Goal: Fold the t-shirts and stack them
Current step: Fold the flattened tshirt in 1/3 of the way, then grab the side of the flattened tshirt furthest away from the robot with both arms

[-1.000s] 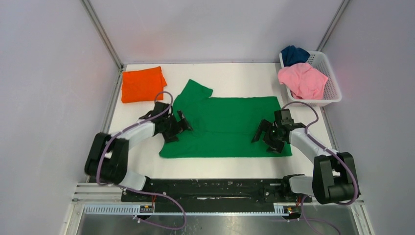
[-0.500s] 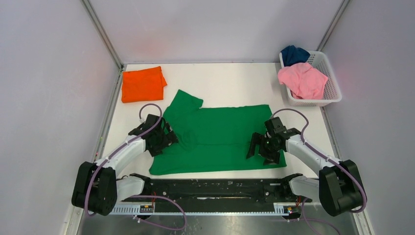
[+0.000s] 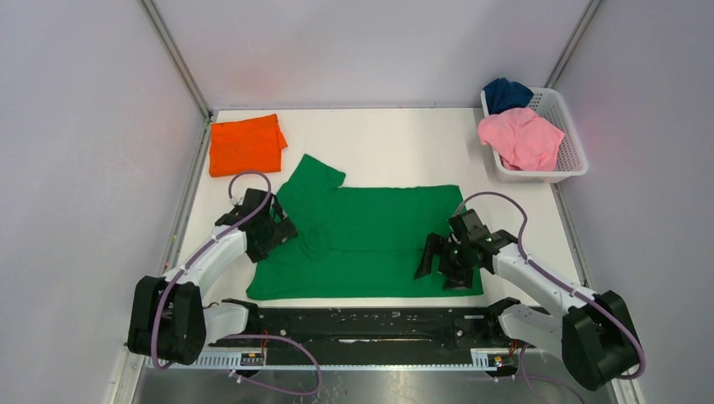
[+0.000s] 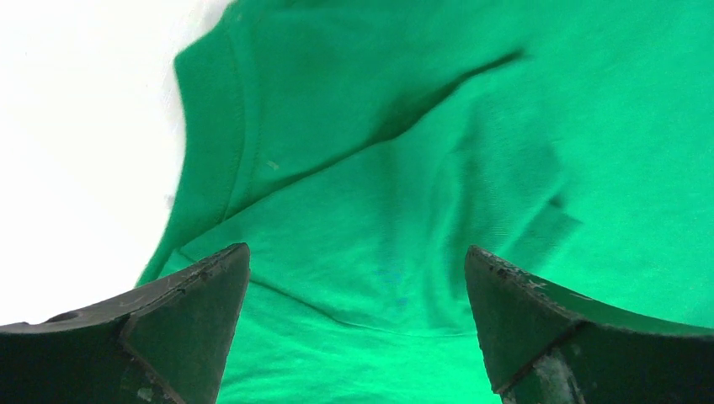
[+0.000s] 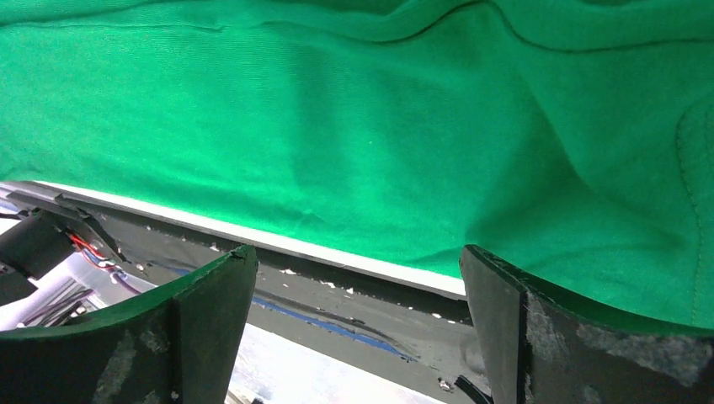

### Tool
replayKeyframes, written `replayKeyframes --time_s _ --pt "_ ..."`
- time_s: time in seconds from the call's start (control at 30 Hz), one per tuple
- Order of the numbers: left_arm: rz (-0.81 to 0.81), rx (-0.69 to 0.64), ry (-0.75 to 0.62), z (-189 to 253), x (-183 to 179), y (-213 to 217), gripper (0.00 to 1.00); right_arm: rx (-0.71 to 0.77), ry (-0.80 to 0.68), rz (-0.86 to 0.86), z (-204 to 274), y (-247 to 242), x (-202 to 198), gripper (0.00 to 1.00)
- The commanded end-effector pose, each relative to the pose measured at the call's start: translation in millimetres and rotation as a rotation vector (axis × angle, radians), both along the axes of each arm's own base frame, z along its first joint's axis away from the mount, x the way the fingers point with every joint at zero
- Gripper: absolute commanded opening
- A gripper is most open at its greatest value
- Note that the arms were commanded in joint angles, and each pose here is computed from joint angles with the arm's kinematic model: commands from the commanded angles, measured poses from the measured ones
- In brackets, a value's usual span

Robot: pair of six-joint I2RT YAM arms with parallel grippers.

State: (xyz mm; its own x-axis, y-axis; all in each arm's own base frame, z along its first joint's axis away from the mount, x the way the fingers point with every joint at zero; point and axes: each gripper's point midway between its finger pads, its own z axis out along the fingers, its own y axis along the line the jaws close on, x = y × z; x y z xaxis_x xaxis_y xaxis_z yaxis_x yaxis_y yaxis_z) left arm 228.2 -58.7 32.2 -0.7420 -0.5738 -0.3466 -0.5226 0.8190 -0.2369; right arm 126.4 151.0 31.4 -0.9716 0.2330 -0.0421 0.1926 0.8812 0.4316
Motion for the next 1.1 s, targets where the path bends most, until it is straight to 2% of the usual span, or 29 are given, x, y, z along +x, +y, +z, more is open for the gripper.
replayKeyframes --time_s 0.0,0.2,0.33,0.5,0.57,0.73,0.87,1.07 --pt "-0.018 -0.032 -0.192 58 45 -8 0.99 0.032 -0.117 -0.015 28 4 14 0.98" --pt "-0.097 -0.095 -0.364 120 94 -29 0.99 0.023 -0.368 -0.099 71 1 61 0.98" --pt "-0.147 -0.043 -0.375 131 146 -33 0.99 0.047 -0.447 -0.122 88 6 80 0.98" --pt "-0.251 0.020 -0.279 104 225 -45 0.99 0.026 -0.434 -0.094 85 8 85 0.98" --pt "-0.287 0.003 -0.262 99 255 -54 0.99 0.020 -0.415 -0.088 80 8 84 0.98" --pt "-0.309 0.009 -0.285 82 312 -61 0.99 0.021 -0.397 -0.084 78 8 84 0.98" --pt "-0.292 0.012 -0.280 64 339 -62 0.99 0.014 -0.408 -0.092 79 5 84 0.98" --pt "-0.206 -0.077 -0.229 25 351 -72 0.99 0.005 -0.415 -0.100 79 2 83 0.98"
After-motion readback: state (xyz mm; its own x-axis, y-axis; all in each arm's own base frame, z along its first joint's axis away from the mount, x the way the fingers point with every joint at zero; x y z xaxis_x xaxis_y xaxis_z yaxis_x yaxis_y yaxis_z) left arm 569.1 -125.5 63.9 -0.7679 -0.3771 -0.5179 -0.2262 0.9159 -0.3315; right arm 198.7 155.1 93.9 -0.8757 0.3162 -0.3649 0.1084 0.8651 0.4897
